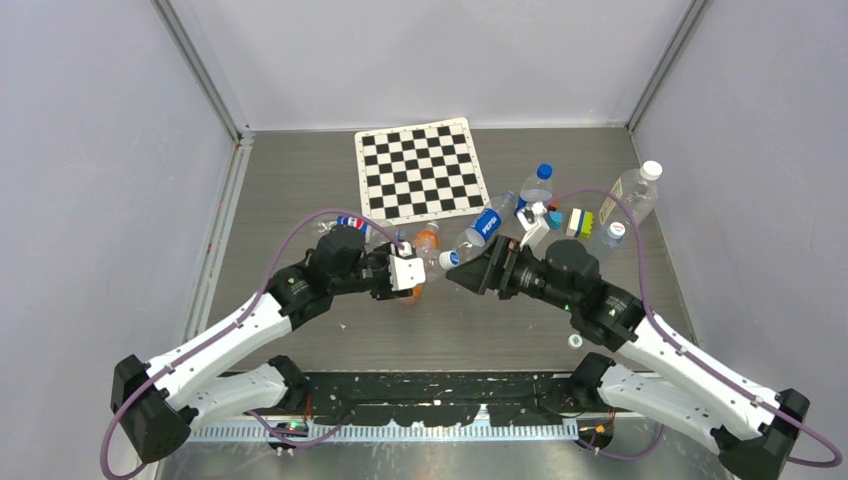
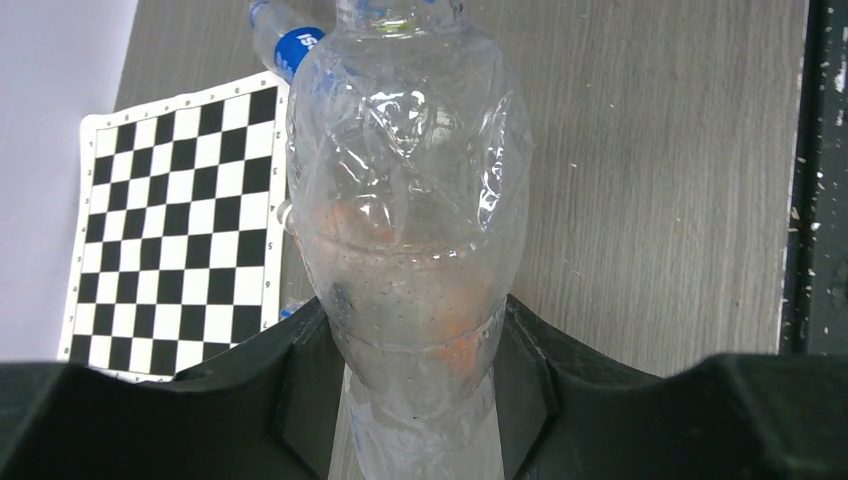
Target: Screw on the bottle caps
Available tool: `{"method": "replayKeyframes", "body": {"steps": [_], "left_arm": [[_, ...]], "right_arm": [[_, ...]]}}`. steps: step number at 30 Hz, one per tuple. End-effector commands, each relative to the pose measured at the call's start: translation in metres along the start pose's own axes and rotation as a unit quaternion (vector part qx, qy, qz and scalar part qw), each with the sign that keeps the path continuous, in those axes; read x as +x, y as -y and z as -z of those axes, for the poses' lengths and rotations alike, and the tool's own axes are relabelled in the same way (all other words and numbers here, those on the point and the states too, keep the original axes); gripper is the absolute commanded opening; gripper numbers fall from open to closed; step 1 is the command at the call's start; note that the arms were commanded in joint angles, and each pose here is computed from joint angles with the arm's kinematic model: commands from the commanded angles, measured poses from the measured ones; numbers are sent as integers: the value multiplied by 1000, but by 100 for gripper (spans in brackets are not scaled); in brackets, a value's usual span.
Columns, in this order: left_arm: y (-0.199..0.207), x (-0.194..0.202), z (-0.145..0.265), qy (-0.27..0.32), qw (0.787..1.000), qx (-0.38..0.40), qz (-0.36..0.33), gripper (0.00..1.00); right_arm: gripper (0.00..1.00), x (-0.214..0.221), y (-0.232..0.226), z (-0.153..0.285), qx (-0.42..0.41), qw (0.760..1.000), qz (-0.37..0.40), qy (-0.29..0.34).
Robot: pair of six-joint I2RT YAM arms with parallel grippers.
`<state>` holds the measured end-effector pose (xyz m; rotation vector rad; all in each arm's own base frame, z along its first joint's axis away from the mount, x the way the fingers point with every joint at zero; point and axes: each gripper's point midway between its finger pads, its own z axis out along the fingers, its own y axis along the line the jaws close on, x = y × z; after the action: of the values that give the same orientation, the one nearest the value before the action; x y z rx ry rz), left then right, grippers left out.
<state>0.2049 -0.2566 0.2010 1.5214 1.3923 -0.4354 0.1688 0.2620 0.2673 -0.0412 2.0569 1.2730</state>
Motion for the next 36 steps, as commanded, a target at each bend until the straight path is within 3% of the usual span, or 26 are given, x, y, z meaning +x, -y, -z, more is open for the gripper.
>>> {"method": "replayKeyframes", "body": {"steps": [1, 3, 6, 8, 12, 20, 23, 28, 36], "left_arm": [[-22, -20, 3, 30, 998, -51, 7, 15], [-24, -20, 4, 32, 998, -59, 14, 15], [-28, -22, 3, 37, 997, -71, 22, 15], [-29, -22, 1, 38, 996, -74, 34, 15], [-31, -25, -5, 44, 994, -74, 71, 14], [-27, -33, -17, 65, 986, -61, 143, 14], [-24, -38, -21, 77, 983, -47, 158, 15], [-19, -40, -26, 82, 981, -30, 172, 15], [-18, -40, -27, 83, 981, -27, 173, 15]], "right_arm": [[93, 11, 20, 0, -13, 991, -129, 41], [94, 16, 30, -2, -33, 974, -214, 62], [95, 23, 47, -3, -55, 960, -260, 90], [96, 16, 43, 2, -73, 962, -239, 108], [97, 0, 40, 10, -33, 990, -54, 128], [98, -52, 20, 11, -26, 970, 109, 216], [96, -61, 15, -5, -17, 966, 146, 212], [82, -76, 2, -24, -19, 957, 193, 214], [67, -86, -6, -46, -28, 955, 199, 220]]}}
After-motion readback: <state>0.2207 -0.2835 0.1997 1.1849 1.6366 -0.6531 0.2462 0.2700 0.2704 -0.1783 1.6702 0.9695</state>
